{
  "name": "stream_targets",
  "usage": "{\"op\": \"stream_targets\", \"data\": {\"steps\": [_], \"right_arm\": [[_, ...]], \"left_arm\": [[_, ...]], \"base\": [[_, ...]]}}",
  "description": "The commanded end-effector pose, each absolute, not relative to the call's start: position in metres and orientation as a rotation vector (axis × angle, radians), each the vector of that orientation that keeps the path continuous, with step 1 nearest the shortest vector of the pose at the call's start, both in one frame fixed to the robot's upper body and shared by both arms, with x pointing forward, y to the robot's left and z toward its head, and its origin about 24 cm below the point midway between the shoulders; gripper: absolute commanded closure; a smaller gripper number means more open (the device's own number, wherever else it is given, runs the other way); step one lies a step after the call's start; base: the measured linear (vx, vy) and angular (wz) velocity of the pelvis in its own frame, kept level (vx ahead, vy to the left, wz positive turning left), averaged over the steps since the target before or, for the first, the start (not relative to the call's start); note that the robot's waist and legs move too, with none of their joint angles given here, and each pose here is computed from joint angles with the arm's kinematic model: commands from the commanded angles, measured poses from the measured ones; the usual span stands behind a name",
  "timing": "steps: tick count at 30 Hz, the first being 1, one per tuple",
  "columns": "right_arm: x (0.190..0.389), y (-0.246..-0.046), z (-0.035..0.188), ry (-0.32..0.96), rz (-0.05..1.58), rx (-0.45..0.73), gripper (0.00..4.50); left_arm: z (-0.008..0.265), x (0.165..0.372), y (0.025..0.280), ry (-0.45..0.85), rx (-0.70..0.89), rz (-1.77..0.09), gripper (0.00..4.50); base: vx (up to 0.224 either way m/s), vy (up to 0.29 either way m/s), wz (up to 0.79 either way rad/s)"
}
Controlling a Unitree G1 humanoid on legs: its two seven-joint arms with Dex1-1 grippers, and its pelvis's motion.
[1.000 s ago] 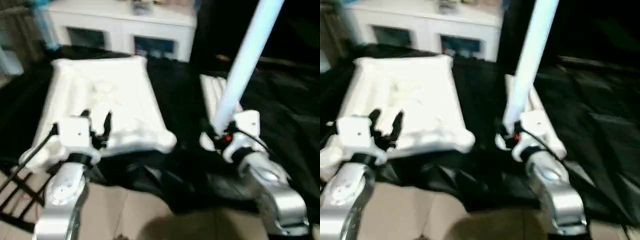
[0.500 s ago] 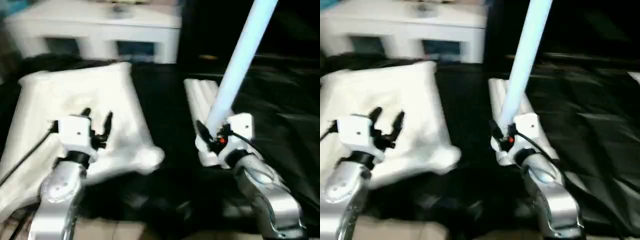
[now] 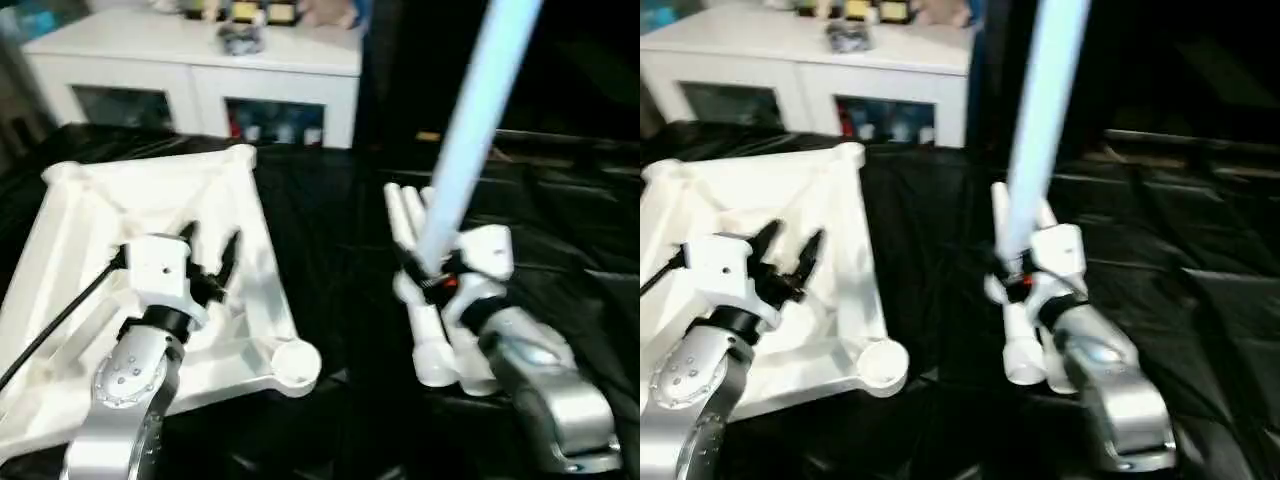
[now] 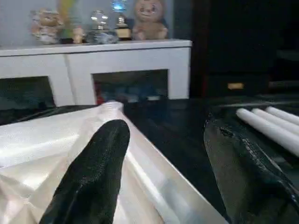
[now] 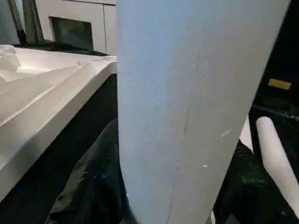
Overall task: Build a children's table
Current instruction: Move to table
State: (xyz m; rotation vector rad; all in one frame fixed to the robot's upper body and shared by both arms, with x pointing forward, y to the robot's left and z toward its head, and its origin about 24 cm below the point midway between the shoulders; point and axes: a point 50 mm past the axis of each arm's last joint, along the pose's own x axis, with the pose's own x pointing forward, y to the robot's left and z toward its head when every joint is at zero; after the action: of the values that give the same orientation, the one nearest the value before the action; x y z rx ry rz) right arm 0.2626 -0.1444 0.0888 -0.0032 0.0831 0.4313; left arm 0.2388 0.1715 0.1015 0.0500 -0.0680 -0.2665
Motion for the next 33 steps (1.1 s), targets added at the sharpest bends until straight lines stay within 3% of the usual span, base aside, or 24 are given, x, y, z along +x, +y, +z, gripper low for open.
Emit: {"op": "stream_targets", "data": {"steps": [1, 6, 13, 17, 24, 33], "right_arm": [[0.262, -0.138, 0.095, 0.063, 0.484, 0.003, 2.59], [0.263, -0.138, 0.095, 0.068, 0.539, -0.009, 2.59], [0.260, -0.137, 0.096, 0.091, 0.689, -0.052, 2.59], [0.259, -0.140, 0.095, 0.104, 0.722, -0.082, 2.59], [0.262, -0.146, 0.098, 0.104, 0.710, -0.088, 2.59], [0.260, -0.149, 0.095, 0.117, 0.695, -0.085, 2.59]], "left_arm": [[0.098, 0.237, 0.171, -0.035, 0.029, -0.368, 1.36], [0.095, 0.232, 0.165, 0.027, 0.078, -0.663, 0.94], [0.077, 0.216, 0.174, 0.317, 0.166, -1.094, 0.46], [0.065, 0.212, 0.186, 0.456, 0.275, -1.204, 0.85], [0.056, 0.226, 0.209, 0.544, 0.451, -1.175, 1.28], [0.056, 0.221, 0.210, 0.585, 0.296, -1.202, 2.08]], "base": [[0.000, 0.000, 0.00], [-0.033, 0.020, 0.02], [-0.018, 0.010, -0.01], [0.000, 0.000, 0.00], [0.000, 0.000, 0.00], [0.000, 0.000, 0.00]]}}
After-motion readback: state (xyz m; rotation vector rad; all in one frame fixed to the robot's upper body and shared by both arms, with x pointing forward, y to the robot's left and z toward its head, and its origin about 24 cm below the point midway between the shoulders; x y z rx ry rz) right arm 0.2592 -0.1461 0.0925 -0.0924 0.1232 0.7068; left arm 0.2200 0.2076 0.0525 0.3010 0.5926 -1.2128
